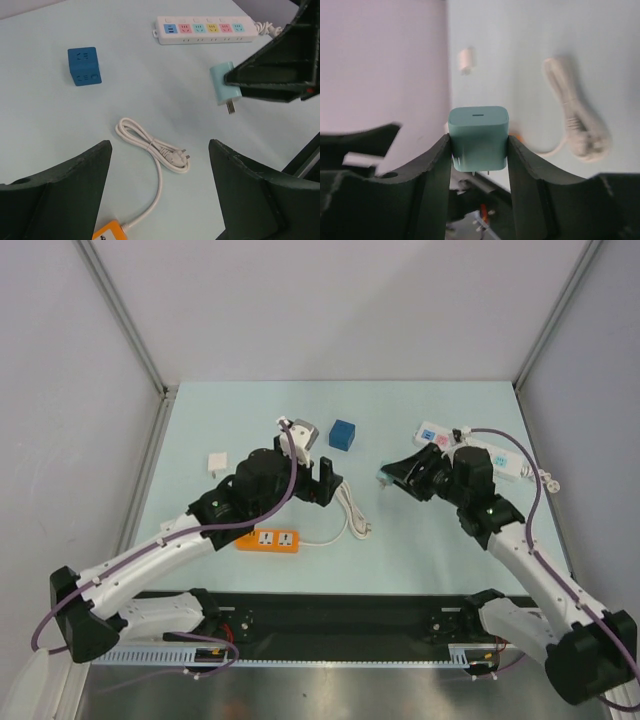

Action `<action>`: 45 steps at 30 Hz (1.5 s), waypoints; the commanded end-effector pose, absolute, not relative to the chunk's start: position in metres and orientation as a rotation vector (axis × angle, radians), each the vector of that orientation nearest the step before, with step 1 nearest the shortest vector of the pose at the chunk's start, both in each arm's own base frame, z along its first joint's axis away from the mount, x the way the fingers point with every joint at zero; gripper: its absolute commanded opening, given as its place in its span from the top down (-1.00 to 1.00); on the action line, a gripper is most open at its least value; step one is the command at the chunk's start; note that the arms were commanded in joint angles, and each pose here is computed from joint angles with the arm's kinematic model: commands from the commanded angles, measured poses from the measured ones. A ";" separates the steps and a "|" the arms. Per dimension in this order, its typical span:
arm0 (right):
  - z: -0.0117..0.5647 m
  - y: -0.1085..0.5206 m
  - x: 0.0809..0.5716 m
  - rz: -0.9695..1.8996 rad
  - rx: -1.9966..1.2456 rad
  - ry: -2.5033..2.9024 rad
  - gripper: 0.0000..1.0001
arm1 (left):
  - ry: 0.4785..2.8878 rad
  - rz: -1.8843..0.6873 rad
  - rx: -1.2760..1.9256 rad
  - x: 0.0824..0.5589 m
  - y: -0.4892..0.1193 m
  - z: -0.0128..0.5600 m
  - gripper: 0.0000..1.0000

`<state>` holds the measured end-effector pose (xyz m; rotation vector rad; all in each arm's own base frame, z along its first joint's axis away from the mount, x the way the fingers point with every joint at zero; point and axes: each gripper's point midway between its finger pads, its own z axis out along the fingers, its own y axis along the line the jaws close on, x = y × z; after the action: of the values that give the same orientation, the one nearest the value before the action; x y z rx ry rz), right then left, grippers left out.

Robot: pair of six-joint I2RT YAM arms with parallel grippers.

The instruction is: Insert the plug

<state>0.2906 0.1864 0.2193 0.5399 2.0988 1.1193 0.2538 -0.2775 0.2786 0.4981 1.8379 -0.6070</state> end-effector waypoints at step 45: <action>0.346 0.311 0.217 1.720 0.427 1.599 -0.32 | 1.563 -0.869 0.695 0.213 -0.303 0.322 0.99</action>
<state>0.2321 0.3150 0.3057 0.5950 1.6912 1.6820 0.2274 -0.2946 0.2978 0.6430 1.6635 -0.7696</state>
